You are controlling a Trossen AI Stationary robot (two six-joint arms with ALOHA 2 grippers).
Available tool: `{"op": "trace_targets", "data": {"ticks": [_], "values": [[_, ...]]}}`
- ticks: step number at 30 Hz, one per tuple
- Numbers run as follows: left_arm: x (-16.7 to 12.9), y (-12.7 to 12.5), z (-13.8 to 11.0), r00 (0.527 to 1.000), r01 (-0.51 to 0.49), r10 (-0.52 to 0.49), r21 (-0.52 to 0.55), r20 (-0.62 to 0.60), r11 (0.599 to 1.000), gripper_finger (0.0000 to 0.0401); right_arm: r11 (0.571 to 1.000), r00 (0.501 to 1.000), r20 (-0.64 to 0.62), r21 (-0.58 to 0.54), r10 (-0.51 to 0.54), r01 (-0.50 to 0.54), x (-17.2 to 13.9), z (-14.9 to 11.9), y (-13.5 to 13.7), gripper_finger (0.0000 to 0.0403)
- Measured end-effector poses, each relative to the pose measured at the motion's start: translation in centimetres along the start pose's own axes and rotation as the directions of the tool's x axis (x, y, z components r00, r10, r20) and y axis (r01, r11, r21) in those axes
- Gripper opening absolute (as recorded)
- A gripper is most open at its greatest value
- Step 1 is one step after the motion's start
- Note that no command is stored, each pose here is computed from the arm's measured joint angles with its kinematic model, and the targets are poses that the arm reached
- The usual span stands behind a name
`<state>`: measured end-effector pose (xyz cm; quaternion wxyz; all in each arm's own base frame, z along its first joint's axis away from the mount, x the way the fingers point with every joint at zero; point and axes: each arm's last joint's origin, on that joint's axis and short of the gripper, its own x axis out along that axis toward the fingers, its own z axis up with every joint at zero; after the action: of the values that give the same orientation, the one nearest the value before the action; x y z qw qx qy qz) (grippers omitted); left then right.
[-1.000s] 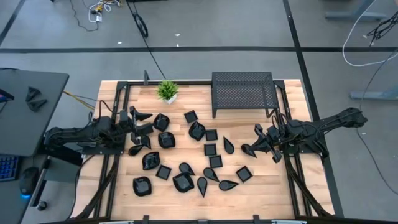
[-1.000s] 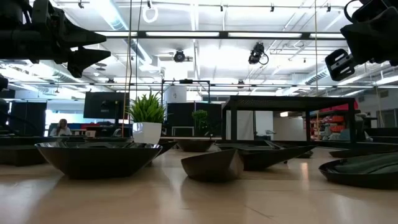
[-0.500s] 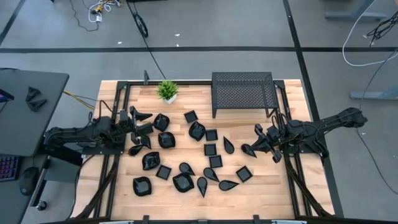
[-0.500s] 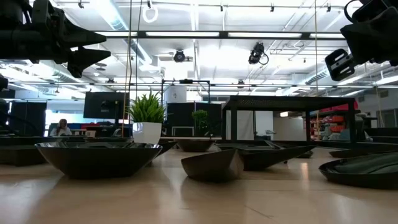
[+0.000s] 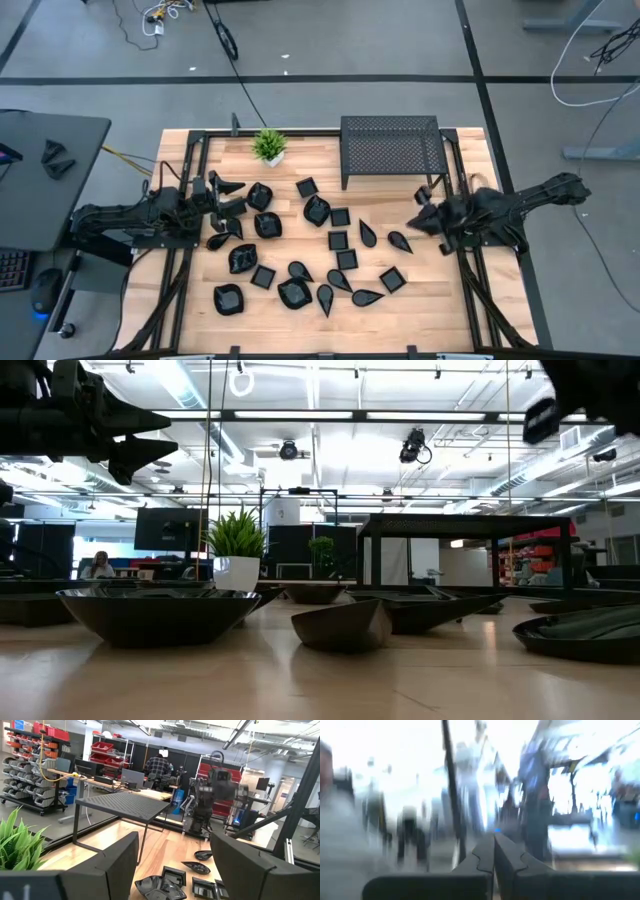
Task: Pick & Place Mini shaped plates
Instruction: Put the black drop-shaped plate on the shelf
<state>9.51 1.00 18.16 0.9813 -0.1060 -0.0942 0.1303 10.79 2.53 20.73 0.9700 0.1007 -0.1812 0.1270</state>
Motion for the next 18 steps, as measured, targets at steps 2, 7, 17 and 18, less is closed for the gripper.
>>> {"op": "trace_targets", "data": {"ticks": [2, 7, 17, 18], "values": [[0.0, 0.0, 0.0, 1.000, 0.000, 0.000, -0.001, 0.000, 1.000, 0.0252, 0.994, 0.987, 0.129, 0.064, -0.091, 0.083, -0.1, 1.1, -0.1, 0.0009], [0.0, 0.0, 0.0, 1.000, 0.000, 0.000, -0.001, 0.000, 1.000, 0.0252, 0.935, 0.907, 0.229, 0.055, -0.353, 0.350, -0.4, 1.9, -0.8, 0.0009], [0.0, 0.0, 0.0, 1.000, 0.000, 0.000, 0.000, 0.000, 1.000, 0.0252, 0.797, 0.797, 0.057, 0.110, -0.602, 0.594, 0.9, -0.3, -2.2, 0.0023], [0.0, 0.0, 0.0, 1.000, 0.000, 0.000, 0.000, 0.000, 1.000, 0.0252, 0.783, 0.786, 0.015, 0.098, -0.618, 0.614, 1.3, -0.6, -2.3, 0.0030]]}}
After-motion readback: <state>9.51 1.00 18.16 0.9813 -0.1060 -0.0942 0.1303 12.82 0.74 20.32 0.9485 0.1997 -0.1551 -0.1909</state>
